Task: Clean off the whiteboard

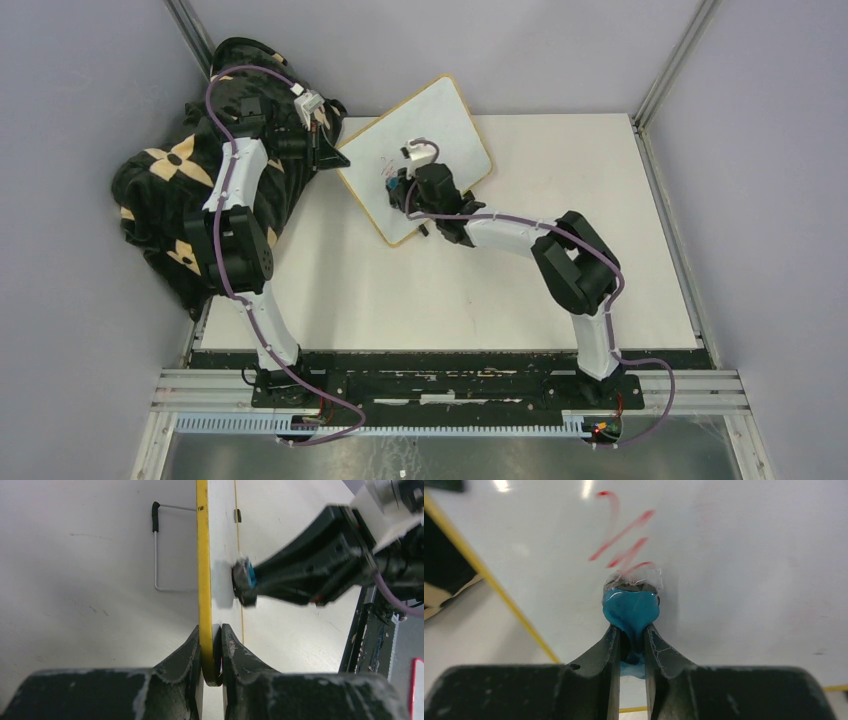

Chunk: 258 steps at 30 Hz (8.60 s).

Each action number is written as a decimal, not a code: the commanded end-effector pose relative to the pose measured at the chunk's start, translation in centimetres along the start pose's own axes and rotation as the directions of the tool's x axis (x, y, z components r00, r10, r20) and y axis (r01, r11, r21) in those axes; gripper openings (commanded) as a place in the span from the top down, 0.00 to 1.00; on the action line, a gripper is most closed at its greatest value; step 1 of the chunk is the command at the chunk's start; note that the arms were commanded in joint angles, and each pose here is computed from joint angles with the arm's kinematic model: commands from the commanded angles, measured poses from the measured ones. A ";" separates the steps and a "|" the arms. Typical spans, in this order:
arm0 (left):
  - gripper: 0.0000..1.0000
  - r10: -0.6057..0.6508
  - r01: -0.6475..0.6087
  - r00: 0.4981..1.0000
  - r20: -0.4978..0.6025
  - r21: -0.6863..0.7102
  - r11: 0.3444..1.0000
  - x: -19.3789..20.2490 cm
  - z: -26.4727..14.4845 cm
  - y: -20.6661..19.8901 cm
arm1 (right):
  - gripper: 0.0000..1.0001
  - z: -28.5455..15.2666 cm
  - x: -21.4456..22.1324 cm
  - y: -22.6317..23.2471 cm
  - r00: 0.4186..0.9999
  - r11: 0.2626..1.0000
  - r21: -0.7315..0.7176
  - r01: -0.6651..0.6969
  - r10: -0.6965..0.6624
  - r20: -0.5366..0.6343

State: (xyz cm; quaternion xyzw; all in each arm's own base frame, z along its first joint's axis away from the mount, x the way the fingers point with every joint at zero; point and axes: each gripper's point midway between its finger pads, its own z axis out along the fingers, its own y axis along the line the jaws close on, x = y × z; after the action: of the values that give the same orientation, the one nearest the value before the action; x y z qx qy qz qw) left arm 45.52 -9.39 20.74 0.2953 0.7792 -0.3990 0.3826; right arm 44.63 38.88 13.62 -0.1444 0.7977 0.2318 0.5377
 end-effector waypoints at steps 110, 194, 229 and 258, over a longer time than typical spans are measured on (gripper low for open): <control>0.97 0.033 -0.034 0.998 -0.061 -0.018 0.999 1.4 1.3 -0.2 | 0.99 2.2 -6.4 1.0 0.999 0.997 -0.058 0.049 -0.049 0.014; 0.47 0.033 -0.034 0.999 -0.036 -0.029 0.999 -0.4 0.7 -1.3 | 0.99 -5.2 -7.6 -12.2 1.000 0.981 0.192 -0.009 0.004 0.024; 0.32 0.149 -0.001 0.977 0.154 -0.692 0.722 0.1 -13.4 -3.4 | 0.99 -21.2 -7.5 -14.4 0.987 0.905 0.424 0.021 0.049 -0.152; 0.34 -0.087 0.021 0.993 -0.085 -0.584 0.811 19.0 -7.7 -3.1 | 0.50 -25.6 8.1 -22.3 0.802 0.770 0.637 0.024 0.365 -0.472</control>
State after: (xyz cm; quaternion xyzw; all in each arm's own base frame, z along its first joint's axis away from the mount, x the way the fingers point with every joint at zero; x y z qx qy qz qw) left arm 28.62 -1.43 9.42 0.1495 0.9015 -0.1335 0.3835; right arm 31.04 6.64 9.00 0.0479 0.9629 -0.0447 0.2617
